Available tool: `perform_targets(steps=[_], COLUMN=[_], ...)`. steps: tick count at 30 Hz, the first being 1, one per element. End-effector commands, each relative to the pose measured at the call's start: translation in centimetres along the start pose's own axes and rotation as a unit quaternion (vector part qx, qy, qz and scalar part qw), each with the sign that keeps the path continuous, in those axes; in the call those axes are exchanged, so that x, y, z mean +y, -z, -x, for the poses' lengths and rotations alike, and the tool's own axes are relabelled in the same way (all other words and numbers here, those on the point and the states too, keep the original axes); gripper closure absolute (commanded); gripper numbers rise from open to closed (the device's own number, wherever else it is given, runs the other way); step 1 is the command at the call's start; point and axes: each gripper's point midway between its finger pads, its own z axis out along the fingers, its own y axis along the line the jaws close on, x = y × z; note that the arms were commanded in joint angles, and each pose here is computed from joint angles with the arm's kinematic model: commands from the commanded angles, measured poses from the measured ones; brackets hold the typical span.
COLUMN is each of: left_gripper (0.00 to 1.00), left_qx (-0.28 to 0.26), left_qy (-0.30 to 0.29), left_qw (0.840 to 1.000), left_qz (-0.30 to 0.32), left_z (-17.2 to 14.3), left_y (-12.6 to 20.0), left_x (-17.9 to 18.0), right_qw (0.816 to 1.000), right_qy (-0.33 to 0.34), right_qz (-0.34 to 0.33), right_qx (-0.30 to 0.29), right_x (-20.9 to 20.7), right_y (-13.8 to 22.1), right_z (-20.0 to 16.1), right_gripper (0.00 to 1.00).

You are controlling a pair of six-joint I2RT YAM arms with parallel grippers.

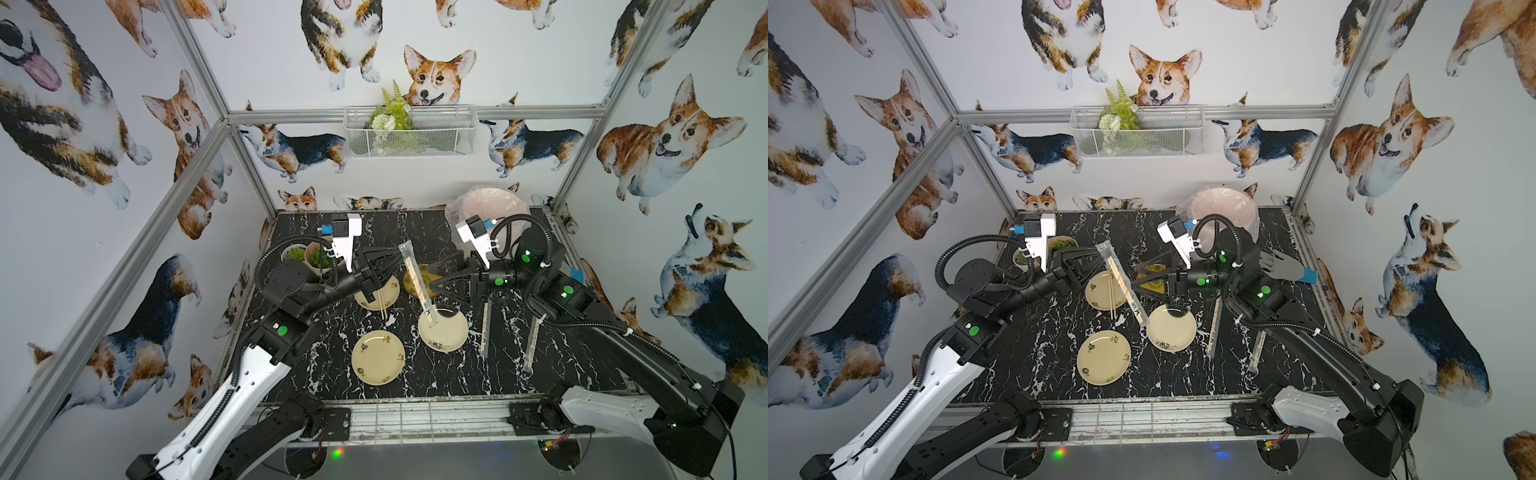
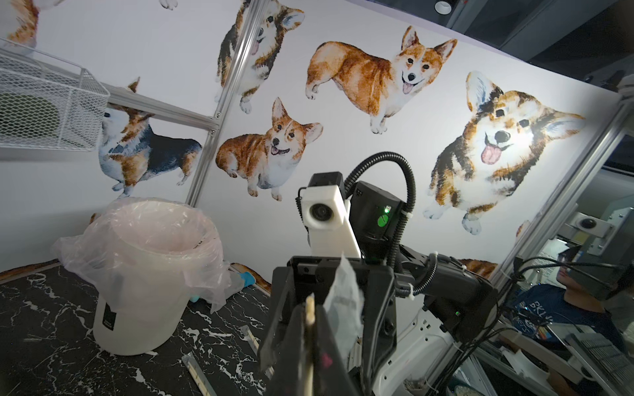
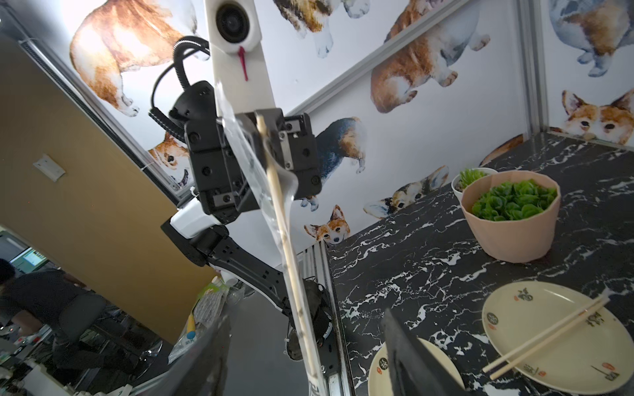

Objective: Remove the packaging of disposable chopsticks
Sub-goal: Remove the packet bag from the disposable chopsticks.

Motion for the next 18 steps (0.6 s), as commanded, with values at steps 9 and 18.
perform_targets(steps=[9, 18], left_gripper=[1.00, 1.00], left_qx=[0.033, 0.040], left_qy=[-0.003, 0.002], left_qw=[0.997, 0.997], left_qz=[-0.069, -0.064], left_z=[-0.9, -1.3], left_y=[-0.7, -0.9], left_x=[-1.7, -1.3], right_qw=[0.997, 0.998], right_qy=[0.012, 0.001], right_qz=[0.071, 0.069], right_qx=[-0.006, -0.011], right_x=[1.7, 1.4], right_y=[-1.3, -1.3], right_z=[2.7, 2.5], right_gripper=[0.65, 0.77])
